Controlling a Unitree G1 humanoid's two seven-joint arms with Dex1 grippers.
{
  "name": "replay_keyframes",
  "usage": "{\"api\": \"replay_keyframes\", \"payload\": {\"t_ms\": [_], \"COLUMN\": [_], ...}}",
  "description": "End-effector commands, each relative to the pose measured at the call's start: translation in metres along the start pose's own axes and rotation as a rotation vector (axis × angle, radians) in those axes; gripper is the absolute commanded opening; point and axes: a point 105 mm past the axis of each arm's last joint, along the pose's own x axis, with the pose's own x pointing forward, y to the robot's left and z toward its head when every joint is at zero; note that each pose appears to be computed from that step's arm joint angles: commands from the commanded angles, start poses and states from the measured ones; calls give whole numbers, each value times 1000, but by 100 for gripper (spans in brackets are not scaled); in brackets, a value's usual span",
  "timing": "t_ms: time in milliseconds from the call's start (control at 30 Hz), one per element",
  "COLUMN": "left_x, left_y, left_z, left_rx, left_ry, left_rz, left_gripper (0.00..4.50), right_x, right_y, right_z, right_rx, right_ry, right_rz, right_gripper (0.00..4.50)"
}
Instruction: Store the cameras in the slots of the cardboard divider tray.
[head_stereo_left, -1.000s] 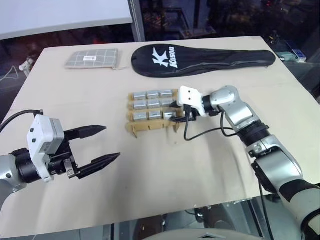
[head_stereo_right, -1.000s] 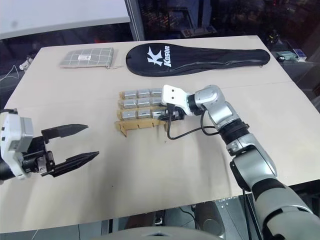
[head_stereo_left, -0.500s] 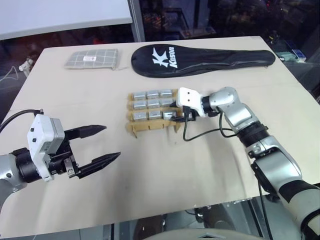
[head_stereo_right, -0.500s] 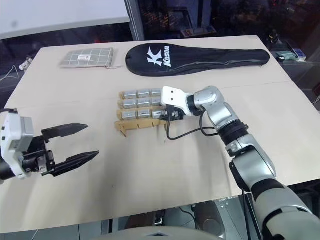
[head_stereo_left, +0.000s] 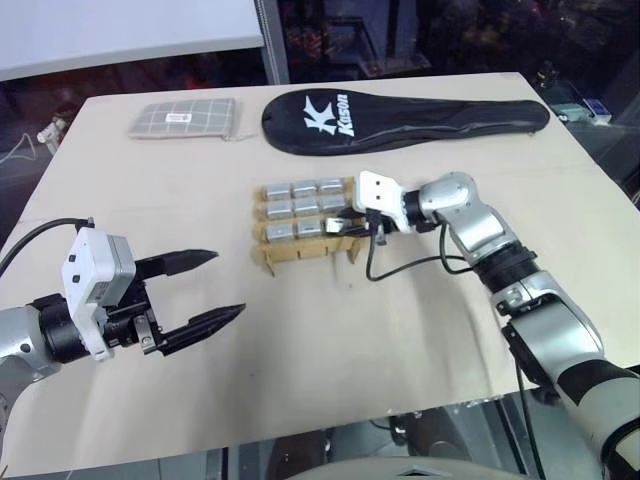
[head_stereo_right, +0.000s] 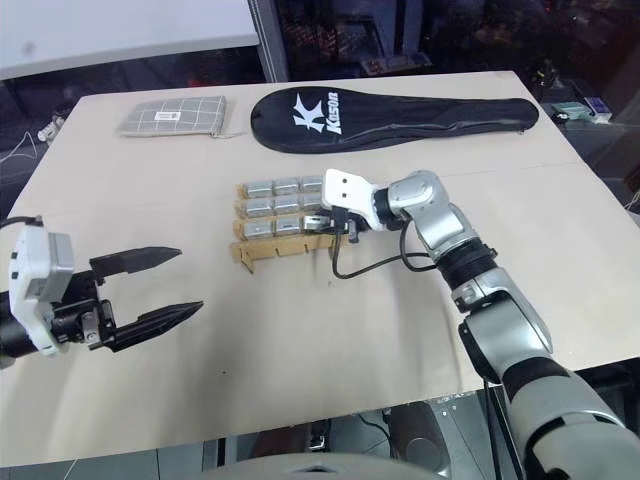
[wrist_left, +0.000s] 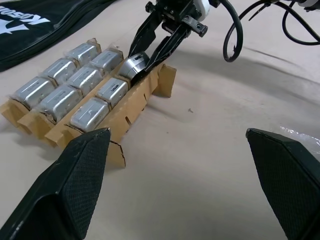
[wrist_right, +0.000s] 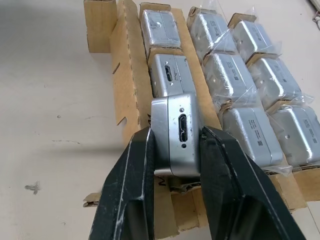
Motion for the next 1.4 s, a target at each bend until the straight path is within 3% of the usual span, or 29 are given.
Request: {"api": "replay_keyframes", "payload": {"t_ms": [33, 333, 500, 933, 1400], "left_x": [-1, 1, 0, -3, -8], "left_y": [0, 2, 5, 5, 2], "left_z": [6, 7, 7, 9, 10], "left_rx": [38, 45, 51, 69, 68], "left_ry": [-5, -8, -8, 0, 9], "left_rz": [-3, -9, -12, -17, 1], "left_gripper": [450, 450, 450, 450, 450], "right_x": [-11, -31, -34, -4, 0], "right_y": [-11, -24, -32, -29, -30], "right_z": [18, 58, 67, 61, 43], "right_rx": [-33, 14, 46, 145, 164], "right_ry": [-6, -41, -26, 86, 140], "right_rz": [4, 140, 196, 324, 280], "right_gripper": [75, 75, 75, 75, 75]}}
